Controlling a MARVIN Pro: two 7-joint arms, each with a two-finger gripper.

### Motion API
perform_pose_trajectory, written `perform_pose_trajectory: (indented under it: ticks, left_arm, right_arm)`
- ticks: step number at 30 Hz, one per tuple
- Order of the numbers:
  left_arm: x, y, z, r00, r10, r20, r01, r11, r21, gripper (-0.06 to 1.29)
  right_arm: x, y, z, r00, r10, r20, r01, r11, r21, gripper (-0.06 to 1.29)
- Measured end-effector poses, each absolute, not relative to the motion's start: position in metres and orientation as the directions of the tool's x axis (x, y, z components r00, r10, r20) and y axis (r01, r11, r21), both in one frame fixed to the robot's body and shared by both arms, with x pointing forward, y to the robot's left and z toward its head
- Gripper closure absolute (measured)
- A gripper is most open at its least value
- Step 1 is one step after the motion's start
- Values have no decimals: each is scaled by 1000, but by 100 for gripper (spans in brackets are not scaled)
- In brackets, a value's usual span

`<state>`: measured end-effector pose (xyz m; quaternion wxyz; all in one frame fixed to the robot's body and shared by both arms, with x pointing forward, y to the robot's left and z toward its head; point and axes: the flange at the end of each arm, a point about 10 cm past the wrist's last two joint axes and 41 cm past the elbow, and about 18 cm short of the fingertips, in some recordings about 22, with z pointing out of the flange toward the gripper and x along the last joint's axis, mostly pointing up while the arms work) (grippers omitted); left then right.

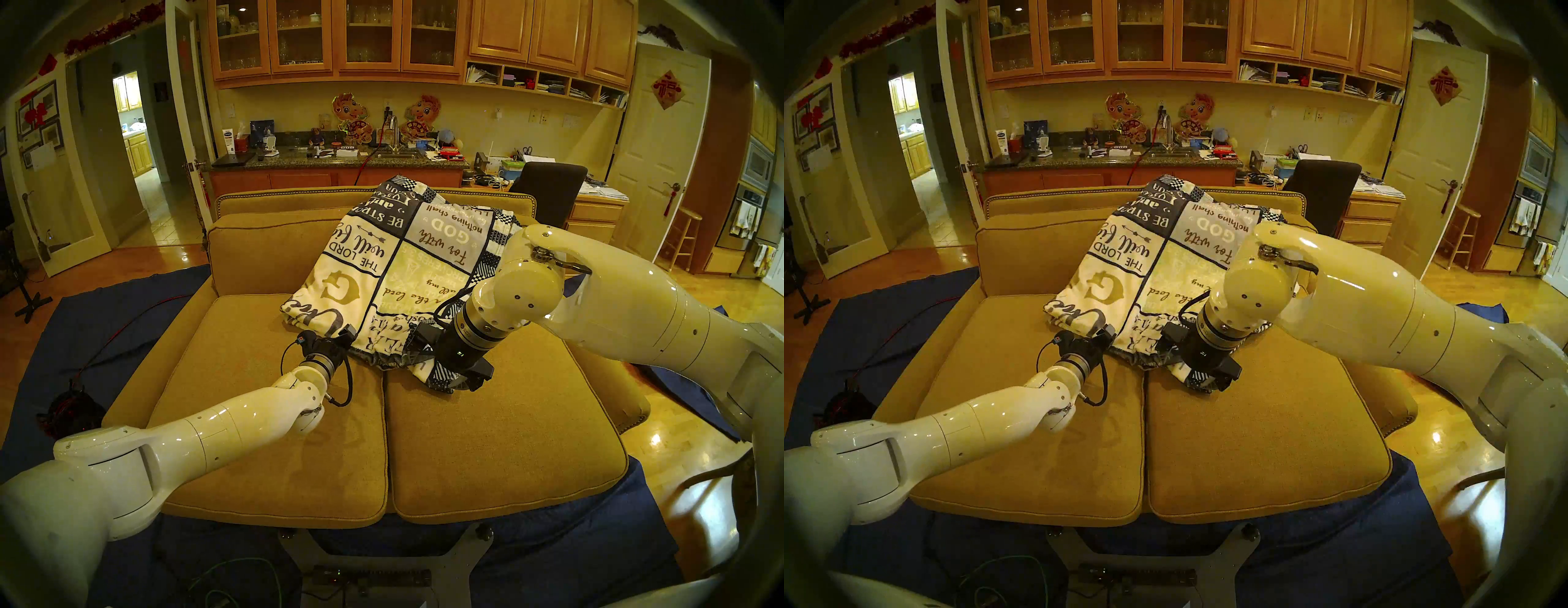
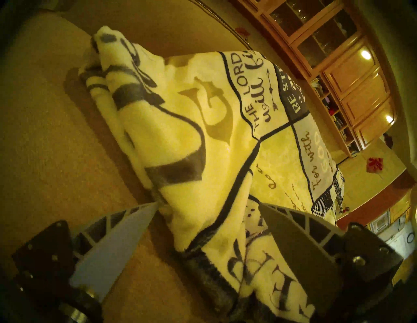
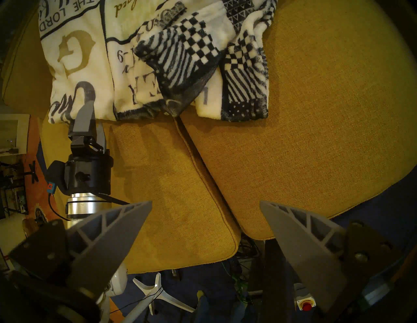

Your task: Fold the blanket in half twice

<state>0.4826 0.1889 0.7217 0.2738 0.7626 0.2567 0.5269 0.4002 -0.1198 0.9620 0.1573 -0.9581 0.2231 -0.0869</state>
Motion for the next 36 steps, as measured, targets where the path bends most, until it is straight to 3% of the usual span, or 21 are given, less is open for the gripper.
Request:
perform_pose_trajectory:
  ticks: [36]
  left_arm:
    - [520, 238, 703, 316, 725, 612, 11, -648, 762, 6]
  right_arm:
    - [400, -120, 962, 885, -455, 96, -400, -851, -340, -1]
